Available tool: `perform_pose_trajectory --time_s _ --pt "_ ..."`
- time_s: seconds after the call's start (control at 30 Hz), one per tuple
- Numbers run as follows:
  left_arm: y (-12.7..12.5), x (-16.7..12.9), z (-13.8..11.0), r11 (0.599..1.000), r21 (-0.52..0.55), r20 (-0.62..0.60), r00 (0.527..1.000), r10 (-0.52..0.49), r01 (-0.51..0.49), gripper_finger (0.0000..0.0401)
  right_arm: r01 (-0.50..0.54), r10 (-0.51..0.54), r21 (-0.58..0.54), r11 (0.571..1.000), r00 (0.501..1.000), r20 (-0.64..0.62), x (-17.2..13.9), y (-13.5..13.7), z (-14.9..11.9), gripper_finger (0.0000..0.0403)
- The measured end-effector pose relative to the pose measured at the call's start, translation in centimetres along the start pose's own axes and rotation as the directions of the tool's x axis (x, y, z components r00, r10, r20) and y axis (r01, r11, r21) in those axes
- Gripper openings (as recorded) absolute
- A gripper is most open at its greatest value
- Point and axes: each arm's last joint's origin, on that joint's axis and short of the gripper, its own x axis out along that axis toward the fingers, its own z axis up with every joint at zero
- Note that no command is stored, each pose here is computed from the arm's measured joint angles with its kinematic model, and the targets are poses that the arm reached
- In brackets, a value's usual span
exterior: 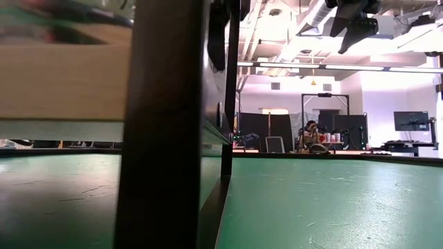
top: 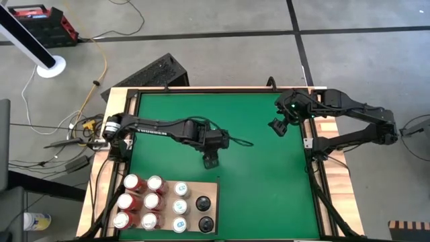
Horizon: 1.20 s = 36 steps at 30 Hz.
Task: Place canned beverage on shelf
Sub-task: Put the white yellow soda can on the shelf aligned with the other yellow soda can
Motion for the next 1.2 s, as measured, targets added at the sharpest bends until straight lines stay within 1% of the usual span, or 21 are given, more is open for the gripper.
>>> perform_pose_trajectory --time_s 0.1,0.17,0.23,0.33,0.4,0.53,0.6,0.73,0.87,0.93,1.0,1.1,1.17,1.2 --pt "0.0 -0.9 0.2 0.982 0.187 -0.014 0.999 -0.037 0.040 0.0244 0.003 -0.003 0.021 1.000 1.000 0.001 0.0 0.0 0.0 0.0374" --pt "0.2 -1.3 0.3 0.950 0.303 -0.039 0.997 -0.072 0.081 0.0245 0.003 -0.003 0.024 1.000 1.000 0.001 0.0 0.0 0.0 0.0374" --pt "0.5 -1.6 0.3 0.908 0.398 -0.062 0.991 -0.116 0.131 0.0245 0.003 -0.003 0.025 1.000 1.000 0.001 0.0 0.0 0.0 0.0374" --pt "1.0 -1.9 0.0 0.829 0.522 -0.132 0.979 -0.156 0.202 0.0244 0.003 -0.003 0.030 1.000 1.000 0.001 0.0 0.0 0.0 0.0374" --pt "1.3 -2.0 -0.3 0.771 0.600 -0.168 0.975 -0.143 0.216 0.0244 0.003 -0.003 0.047 0.999 1.000 0.001 0.0 0.0 0.0 0.0374" --pt "1.6 -1.9 -0.6 0.598 0.772 -0.192 0.976 -0.104 0.216 0.0245 0.003 -0.003 0.071 0.997 1.000 0.001 0.0 0.0 0.0 0.0374" --pt "1.6 -1.9 -0.6 0.538 0.817 -0.188 0.978 -0.088 0.206 0.0245 0.002 -0.002 0.083 0.997 1.000 0.003 0.0 0.0 0.0 0.0374" --pt "1.4 -1.8 -0.5 0.424 0.879 -0.187 0.976 -0.112 0.217 0.0246 -0.009 0.006 0.105 0.994 1.000 0.021 0.0 0.1 0.2 0.0374" --pt "1.2 -1.8 -0.6 0.256 0.933 -0.212 0.960 -0.183 0.255 0.0247 -0.010 0.008 0.110 0.994 1.000 0.024 0.0 0.1 0.2 0.0374" --pt "1.1 -1.9 -0.7 0.191 0.948 -0.217 0.955 -0.201 0.256 0.0247 -0.010 0.008 0.120 0.993 1.000 0.024 0.0 0.1 0.2 0.0374" --pt "1.1 -1.8 -0.6 0.148 0.957 -0.217 0.953 -0.210 0.250 0.0247 -0.011 0.008 0.132 0.991 1.000 0.025 0.0 0.1 0.2 0.0374" --pt "1.1 -1.8 -0.5 0.101 0.969 -0.203 0.957 -0.205 0.227 0.0248 -0.016 0.012 0.135 0.991 0.999 0.033 0.0 0.1 0.3 0.0374" --pt "1.1 -1.8 -0.5 0.083 0.971 -0.203 0.957 -0.206 0.223 0.0248 -0.020 0.014 0.136 0.990 0.999 0.039 0.0 0.2 0.4 0.0374" --pt "1.1 -1.8 -0.5 0.082 0.971 -0.203 0.958 -0.204 0.223 0.0248 -0.022 0.016 0.137 0.990 0.999 0.043 0.0 0.2 0.4 0.0374"
